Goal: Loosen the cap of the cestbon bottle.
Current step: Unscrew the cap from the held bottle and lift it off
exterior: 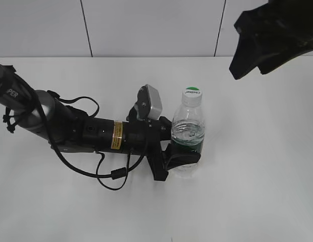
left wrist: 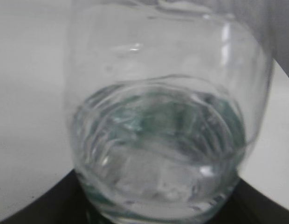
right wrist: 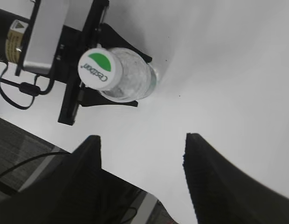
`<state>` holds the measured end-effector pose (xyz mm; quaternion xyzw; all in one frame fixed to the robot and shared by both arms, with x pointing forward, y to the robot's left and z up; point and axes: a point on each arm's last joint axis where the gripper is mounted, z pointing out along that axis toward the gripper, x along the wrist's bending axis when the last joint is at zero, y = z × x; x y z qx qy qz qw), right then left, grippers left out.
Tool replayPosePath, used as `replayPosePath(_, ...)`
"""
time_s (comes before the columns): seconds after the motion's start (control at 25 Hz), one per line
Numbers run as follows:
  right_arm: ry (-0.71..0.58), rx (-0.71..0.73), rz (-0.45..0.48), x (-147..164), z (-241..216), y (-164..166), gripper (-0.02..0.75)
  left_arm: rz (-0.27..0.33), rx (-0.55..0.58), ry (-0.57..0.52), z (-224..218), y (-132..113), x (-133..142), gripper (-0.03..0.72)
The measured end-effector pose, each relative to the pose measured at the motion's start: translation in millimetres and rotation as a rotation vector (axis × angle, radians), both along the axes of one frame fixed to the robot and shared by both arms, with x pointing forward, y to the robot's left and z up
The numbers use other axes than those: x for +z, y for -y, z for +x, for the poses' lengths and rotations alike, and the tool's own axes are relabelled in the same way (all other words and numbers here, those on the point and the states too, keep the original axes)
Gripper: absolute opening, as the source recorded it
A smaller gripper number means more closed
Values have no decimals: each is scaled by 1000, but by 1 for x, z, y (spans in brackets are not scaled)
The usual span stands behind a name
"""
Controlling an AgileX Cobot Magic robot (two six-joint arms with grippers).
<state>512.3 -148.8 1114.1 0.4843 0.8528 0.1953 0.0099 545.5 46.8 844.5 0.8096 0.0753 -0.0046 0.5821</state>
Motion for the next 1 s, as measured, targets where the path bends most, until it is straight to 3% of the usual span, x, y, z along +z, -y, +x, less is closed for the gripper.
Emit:
replayPosePath(0.32, -14, -4, 77, 6, 15, -18, 430, 5, 2, 0, 0, 0, 0, 412)
replayPosePath(0.56, -67, 32, 49, -14, 21, -36, 430, 51, -29, 15, -2, -1, -4, 412)
replayPosePath(1.0, -109, 41, 19, -32, 27, -44, 429, 52, -41, 19, -3, -1, -4, 412)
